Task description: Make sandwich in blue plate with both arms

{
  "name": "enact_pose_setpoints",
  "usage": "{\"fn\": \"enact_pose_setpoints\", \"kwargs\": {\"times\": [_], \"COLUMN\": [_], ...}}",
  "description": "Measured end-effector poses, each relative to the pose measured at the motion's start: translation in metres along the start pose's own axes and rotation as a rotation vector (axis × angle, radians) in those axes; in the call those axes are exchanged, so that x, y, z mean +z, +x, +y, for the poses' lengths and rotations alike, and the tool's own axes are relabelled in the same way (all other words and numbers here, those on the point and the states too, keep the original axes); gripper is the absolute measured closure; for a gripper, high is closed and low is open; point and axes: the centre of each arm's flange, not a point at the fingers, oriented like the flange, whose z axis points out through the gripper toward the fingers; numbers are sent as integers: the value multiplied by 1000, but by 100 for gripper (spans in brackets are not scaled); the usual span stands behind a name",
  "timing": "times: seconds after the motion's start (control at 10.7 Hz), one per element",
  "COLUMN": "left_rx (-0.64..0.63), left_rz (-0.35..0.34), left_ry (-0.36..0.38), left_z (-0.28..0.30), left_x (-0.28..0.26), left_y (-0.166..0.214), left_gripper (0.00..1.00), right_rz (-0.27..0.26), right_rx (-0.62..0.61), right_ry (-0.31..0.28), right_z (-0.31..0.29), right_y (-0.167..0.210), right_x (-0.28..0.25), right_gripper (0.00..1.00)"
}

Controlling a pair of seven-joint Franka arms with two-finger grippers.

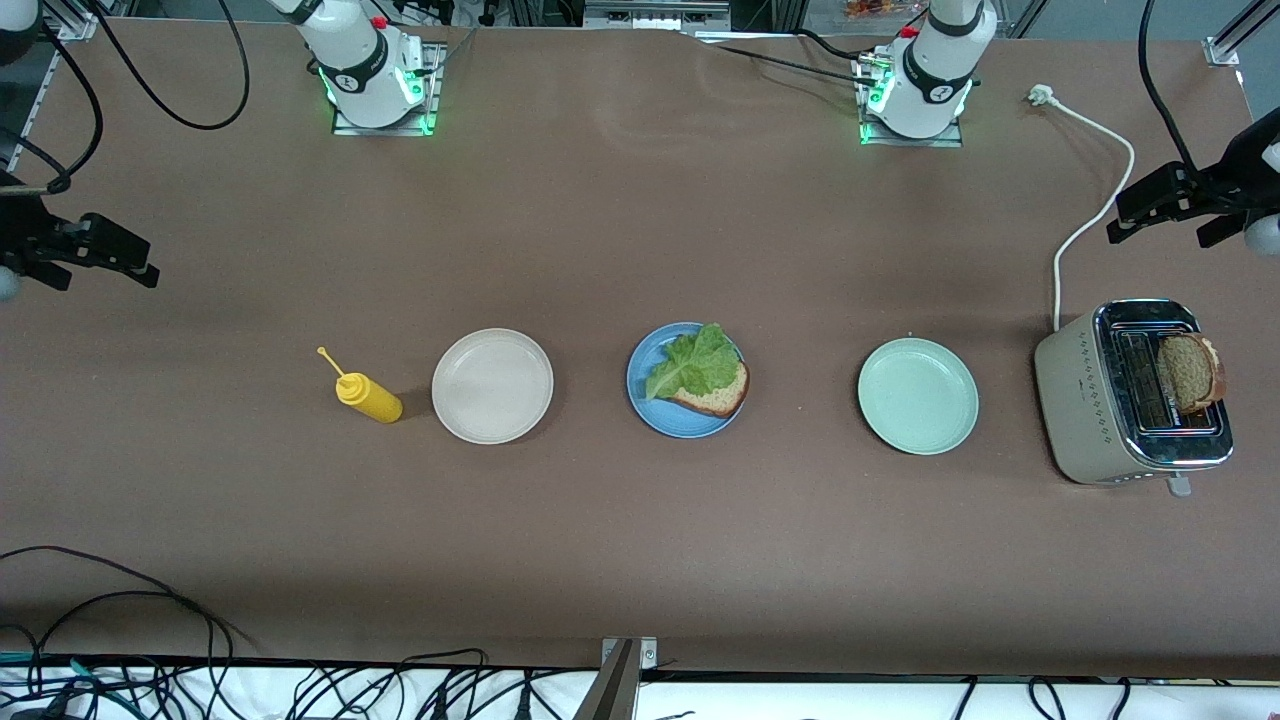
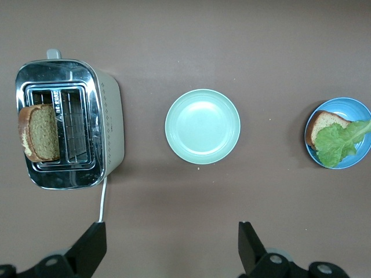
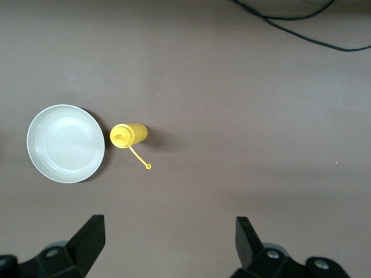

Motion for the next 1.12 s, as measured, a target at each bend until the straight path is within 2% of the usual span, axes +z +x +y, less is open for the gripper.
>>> {"fn": "enact_pose_setpoints", "kwargs": {"times": [1.12], "left_rx": [-22], "left_rz": [-16], "left_ry": [-1], "left_z": [-16], "left_x": [4], "left_y": [0], "left_gripper": [0], "right_rz": [-5], "right_rx": [3], "right_ry": [0], "right_z": [2], "right_y": [3], "right_x": [6], "right_gripper": [0]}}
